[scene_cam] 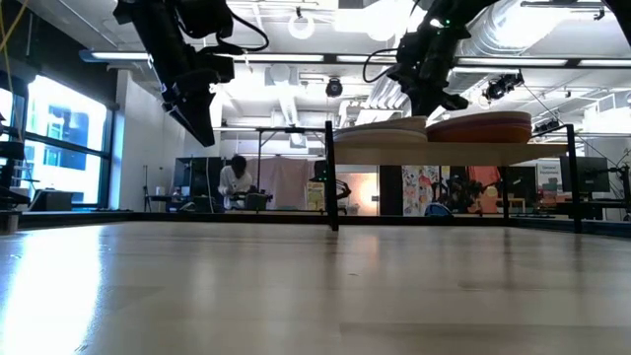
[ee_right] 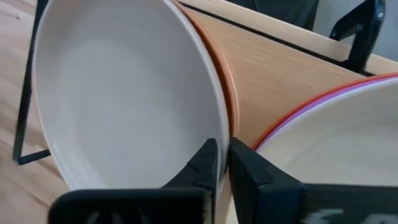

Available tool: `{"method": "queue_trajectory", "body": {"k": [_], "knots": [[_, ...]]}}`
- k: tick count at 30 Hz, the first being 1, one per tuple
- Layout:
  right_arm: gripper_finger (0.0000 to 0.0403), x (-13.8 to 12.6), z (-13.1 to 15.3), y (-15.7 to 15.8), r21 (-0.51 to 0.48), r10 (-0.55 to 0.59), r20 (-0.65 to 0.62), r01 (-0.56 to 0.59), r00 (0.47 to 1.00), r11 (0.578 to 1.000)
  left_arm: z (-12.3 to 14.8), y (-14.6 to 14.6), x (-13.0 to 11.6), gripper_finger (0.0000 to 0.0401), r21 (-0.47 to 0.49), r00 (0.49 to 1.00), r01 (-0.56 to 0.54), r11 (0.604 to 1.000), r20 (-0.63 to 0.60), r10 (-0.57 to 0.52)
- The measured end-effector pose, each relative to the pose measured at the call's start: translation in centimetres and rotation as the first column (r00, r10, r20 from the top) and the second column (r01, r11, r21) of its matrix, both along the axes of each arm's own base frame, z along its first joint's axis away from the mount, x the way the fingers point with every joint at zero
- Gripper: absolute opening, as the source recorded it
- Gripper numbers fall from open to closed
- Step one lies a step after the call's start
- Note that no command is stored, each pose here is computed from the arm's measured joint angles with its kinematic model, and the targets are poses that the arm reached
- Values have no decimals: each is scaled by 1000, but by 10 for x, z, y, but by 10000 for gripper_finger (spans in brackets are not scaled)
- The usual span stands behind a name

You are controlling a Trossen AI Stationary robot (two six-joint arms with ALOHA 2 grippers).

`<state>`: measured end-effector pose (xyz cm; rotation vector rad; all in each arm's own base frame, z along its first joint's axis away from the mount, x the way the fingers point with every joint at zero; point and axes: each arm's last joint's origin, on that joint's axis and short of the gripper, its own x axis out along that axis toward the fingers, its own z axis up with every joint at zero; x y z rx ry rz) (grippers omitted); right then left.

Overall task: Place and stack plates onto a shelf
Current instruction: Stack the gray plate on top of the brown plate on the shelf

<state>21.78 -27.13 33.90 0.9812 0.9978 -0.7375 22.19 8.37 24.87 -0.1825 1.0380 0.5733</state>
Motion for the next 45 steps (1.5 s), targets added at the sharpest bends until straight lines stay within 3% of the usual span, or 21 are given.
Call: {"method": "queue_trajectory", "body": {"k": [14, 35, 45], "knots": [[89, 1, 0, 0, 28, -56, 23, 56, 998, 998, 0, 0, 0, 117, -1, 1000, 0, 1000, -1, 0], [92, -6, 1, 6, 150, -35, 63, 25, 997, 988, 0, 0, 0, 117, -7, 1000, 2, 1000, 1, -2], [92, -8, 2, 4, 159, -66, 66, 55, 996, 986, 0, 0, 0, 117, -7, 1000, 5, 1000, 0, -5]]}}
